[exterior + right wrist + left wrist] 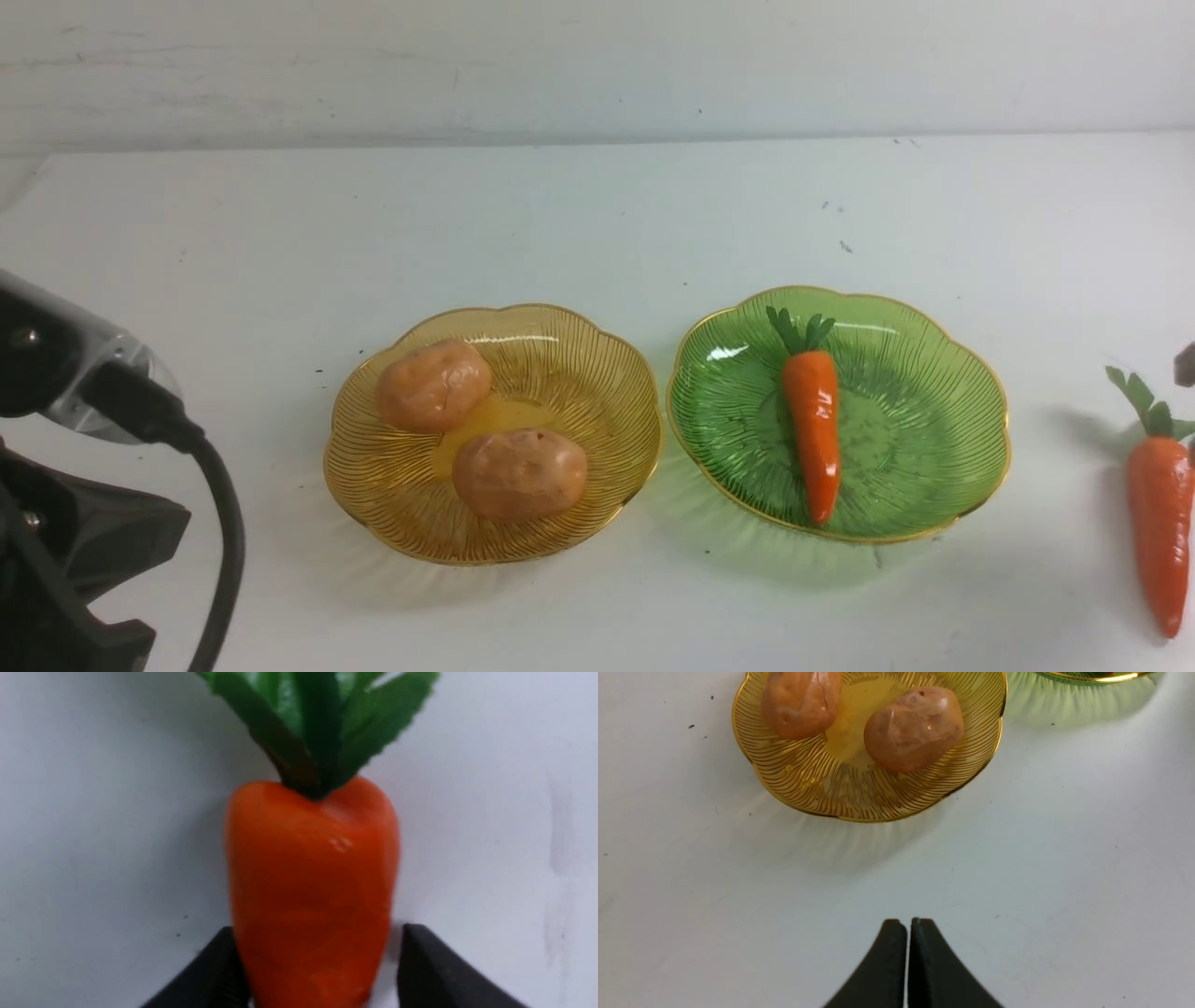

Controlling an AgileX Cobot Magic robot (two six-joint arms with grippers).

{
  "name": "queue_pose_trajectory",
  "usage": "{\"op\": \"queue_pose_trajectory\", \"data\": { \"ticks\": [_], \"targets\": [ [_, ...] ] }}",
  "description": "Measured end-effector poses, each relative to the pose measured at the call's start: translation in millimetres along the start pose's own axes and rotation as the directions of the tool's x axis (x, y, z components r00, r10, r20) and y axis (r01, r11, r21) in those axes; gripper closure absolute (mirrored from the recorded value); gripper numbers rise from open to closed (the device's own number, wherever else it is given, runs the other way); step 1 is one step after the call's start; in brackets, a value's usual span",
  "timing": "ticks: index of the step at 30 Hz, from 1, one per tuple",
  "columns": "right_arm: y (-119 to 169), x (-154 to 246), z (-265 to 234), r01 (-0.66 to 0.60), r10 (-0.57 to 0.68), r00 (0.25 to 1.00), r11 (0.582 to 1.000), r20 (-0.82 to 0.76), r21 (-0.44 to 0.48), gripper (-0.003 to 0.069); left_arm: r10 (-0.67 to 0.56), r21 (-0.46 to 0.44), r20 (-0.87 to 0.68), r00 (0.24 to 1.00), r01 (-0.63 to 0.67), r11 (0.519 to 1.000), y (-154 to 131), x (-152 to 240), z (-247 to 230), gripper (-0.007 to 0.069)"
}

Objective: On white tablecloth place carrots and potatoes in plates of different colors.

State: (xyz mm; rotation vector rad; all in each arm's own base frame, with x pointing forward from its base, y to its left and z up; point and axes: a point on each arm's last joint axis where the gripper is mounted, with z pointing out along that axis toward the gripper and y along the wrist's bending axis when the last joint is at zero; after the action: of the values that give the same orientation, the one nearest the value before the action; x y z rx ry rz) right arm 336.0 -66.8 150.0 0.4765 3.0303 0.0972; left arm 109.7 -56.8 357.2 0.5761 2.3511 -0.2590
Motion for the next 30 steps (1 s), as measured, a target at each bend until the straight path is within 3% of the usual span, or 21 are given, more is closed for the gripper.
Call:
{"op": "queue_pose_trajectory", "data": {
  "ticks": [2, 6, 11, 13, 15, 17, 21, 24, 26, 30],
  "targets": [
    [5.1, -0.5, -4.4, 0.01, -0.01, 1.0, 1.0, 0.0, -0.021, 0.0395, 0.0, 0.0, 0.0, 1.0, 0.0, 1.0, 0.0, 0.0, 0.0, 0.0629],
    [33.9, -9.6, -44.2, 0.014, 0.001, 0.994, 0.989, 0.107, -0.146, 0.0375, 0.0, 0.0, 0.0, 1.0, 0.0, 1.0, 0.0, 0.0, 0.0, 0.0629],
    [98.0, -16.3, -88.5, 0.136, -0.061, 0.967, 0.945, 0.248, -0.297, 0.0375, 0.0, 0.0, 0.0, 1.0, 0.0, 1.0, 0.0, 0.0, 0.0, 0.0629],
    [137.8, -14.5, -89.6, 0.243, -0.154, 0.945, 0.921, 0.287, -0.304, 0.0375, 0.0, 0.0, 0.0, 1.0, 0.0, 1.0, 0.0, 0.0, 0.0, 0.0629],
    [158.0, -15.3, -79.8, 0.292, -0.21, 0.935, 0.914, 0.286, -0.281, 0.0375, 0.0, 0.0, -0.001, 1.0, 0.0, 1.0, 0.0, 0.1, 0.0, 0.0629],
    [167.1, -17.6, -68.7, 0.297, -0.231, 0.938, 0.92, 0.259, -0.257, 0.0361, 0.0, 0.0, -0.007, 1.0, 0.0, 1.0, 0.0, 0.6, 0.0, 0.0629],
    [168.2, -20.7, -61.2, 0.288, -0.253, 0.95, 0.937, 0.184, -0.196, 0.0204, 0.0, 0.002, -0.028, 1.0, 0.0, 1.0, -0.1, 2.6, 0.0, 0.0629],
    [167.5, -19.2, -75.6, 0.316, -0.299, 0.947, 0.934, 0.121, -0.166, 0.0127, 0.0, 0.002, -0.028, 1.0, 0.0, 1.0, -0.1, 2.6, 0.0, 0.0629],
    [167.9, -22.1, -98.6, 0.37, -0.347, 0.924, 0.918, 0.163, -0.143, 0.0158, 0.0, 0.002, -0.028, 1.0, 0.0, 1.0, -0.1, 2.6, 0.0, 0.0629],
    [156.5, 7.5, -175.9, 0.414, -0.349, 0.877, 0.897, 0.329, -0.152, 0.0438, -0.004, 0.001, -0.023, 1.0, 0.004, 1.0, -0.1, 2.1, 0.0, 0.0629]
  ]
}}
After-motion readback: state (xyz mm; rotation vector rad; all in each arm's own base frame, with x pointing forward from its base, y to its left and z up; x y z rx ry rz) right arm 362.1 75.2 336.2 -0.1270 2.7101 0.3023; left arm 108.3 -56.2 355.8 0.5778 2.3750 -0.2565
